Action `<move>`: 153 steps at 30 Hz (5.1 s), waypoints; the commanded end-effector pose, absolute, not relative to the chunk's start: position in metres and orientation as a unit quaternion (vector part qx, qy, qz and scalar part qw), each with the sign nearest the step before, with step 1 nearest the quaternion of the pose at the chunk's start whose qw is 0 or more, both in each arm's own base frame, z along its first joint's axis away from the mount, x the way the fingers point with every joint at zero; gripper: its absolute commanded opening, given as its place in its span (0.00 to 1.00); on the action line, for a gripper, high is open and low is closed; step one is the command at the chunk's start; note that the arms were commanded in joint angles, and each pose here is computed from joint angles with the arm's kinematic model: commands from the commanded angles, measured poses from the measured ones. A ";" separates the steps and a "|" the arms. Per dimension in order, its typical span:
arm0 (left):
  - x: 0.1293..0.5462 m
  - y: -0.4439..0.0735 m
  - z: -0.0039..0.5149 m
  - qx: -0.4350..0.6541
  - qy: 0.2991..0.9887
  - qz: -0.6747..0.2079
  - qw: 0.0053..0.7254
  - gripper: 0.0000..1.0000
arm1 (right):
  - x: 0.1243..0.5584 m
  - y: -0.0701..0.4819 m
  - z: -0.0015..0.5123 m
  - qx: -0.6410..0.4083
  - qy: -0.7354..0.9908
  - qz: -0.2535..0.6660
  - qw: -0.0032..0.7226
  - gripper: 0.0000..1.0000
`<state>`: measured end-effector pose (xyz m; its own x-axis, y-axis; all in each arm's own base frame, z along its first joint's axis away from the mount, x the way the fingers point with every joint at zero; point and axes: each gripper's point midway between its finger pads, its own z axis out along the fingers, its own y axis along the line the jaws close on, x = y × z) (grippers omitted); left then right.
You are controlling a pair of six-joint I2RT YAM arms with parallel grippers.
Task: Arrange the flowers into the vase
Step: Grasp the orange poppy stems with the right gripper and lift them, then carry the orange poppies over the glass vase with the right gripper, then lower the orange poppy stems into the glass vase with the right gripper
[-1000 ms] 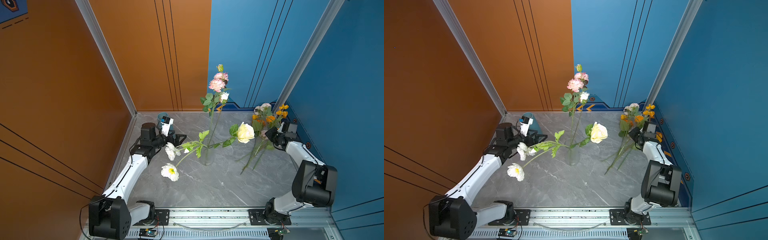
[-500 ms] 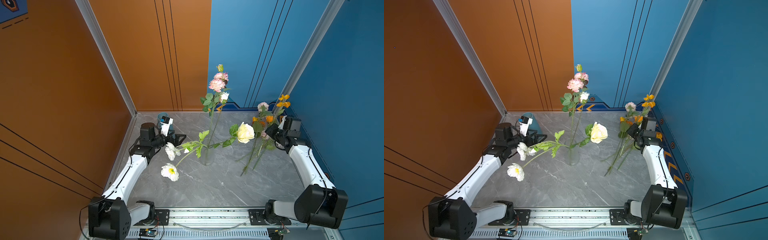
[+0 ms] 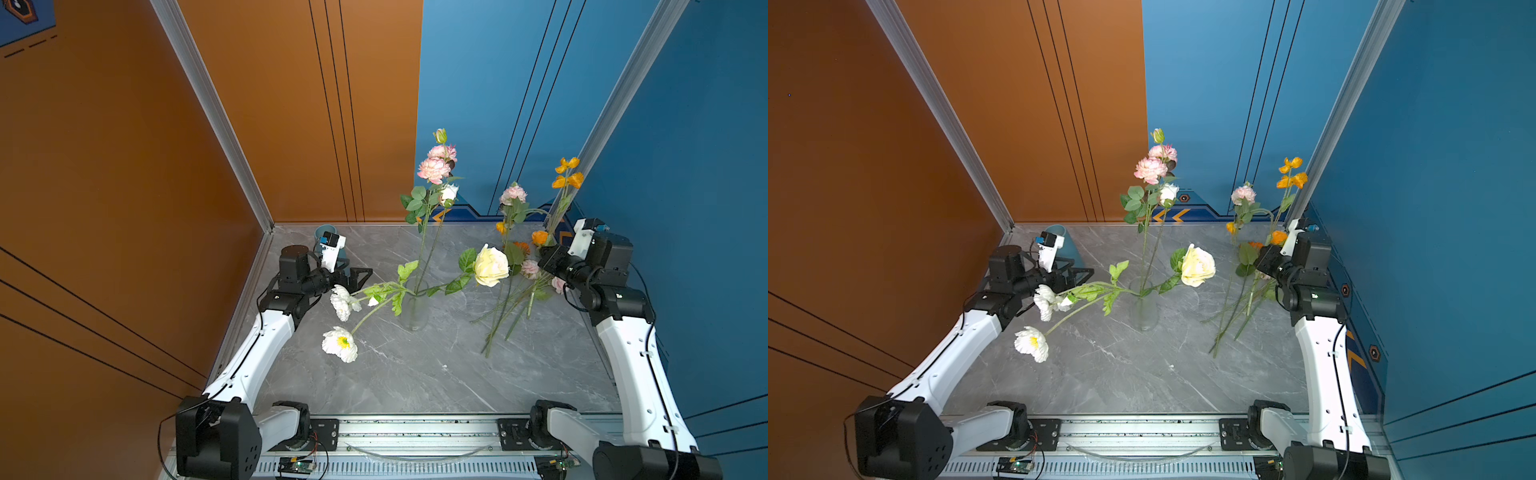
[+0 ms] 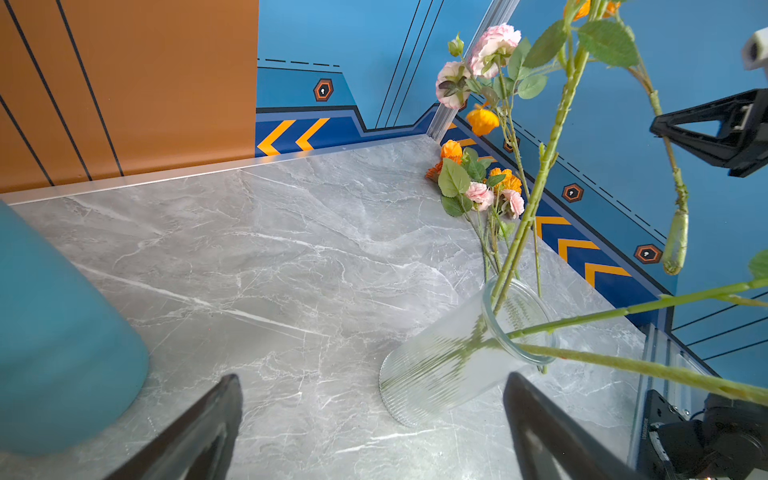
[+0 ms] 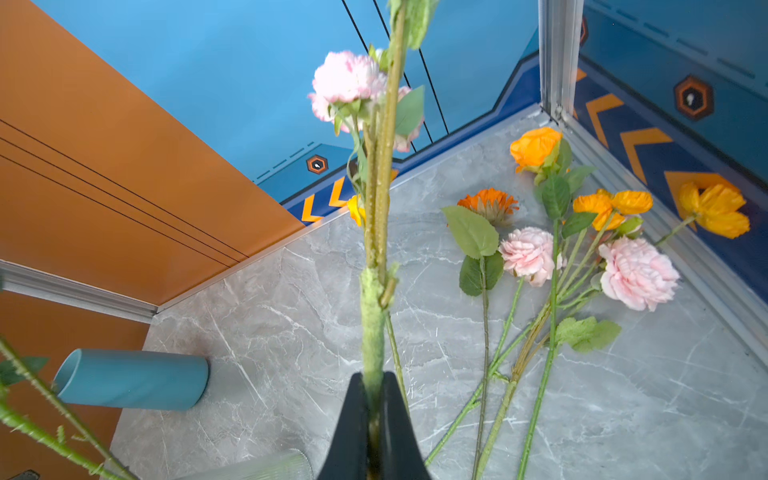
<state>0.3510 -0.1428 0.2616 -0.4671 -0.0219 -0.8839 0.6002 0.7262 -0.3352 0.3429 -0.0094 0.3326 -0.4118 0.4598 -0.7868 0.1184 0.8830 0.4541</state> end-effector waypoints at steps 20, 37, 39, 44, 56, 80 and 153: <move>0.346 -0.109 0.278 0.119 0.795 -0.248 0.540 0.98 | 0.339 0.009 0.309 0.142 0.863 0.122 0.469 0.00; 0.243 -0.147 0.249 0.140 0.810 -0.353 0.447 0.98 | 0.311 0.039 0.429 0.082 0.720 0.177 0.666 0.00; 0.246 -0.145 0.249 0.143 0.812 -0.341 0.452 0.98 | 0.313 0.044 0.439 0.071 0.693 0.183 0.694 0.00; 0.254 -0.150 0.256 0.174 0.807 -0.336 0.453 0.98 | 0.310 0.066 0.455 0.037 0.629 0.181 0.755 0.00; 0.255 -0.163 0.255 0.240 0.788 -0.347 0.448 0.98 | 0.262 0.132 0.501 -0.095 0.465 0.191 0.859 0.00; 0.251 -0.160 0.244 0.247 0.791 -0.336 0.448 0.98 | 0.324 0.150 0.492 -0.130 0.409 0.477 0.767 0.00; 0.246 -0.170 0.232 0.263 0.799 -0.340 0.420 0.98 | 0.331 0.308 0.286 -0.303 0.595 0.426 0.611 0.30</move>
<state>0.2512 -0.1674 0.2402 -0.4937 0.1099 -0.8627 0.6981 0.6416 -0.3178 0.3342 0.3134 0.2738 -0.1113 0.1382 -0.9841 -0.8824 0.4419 0.1618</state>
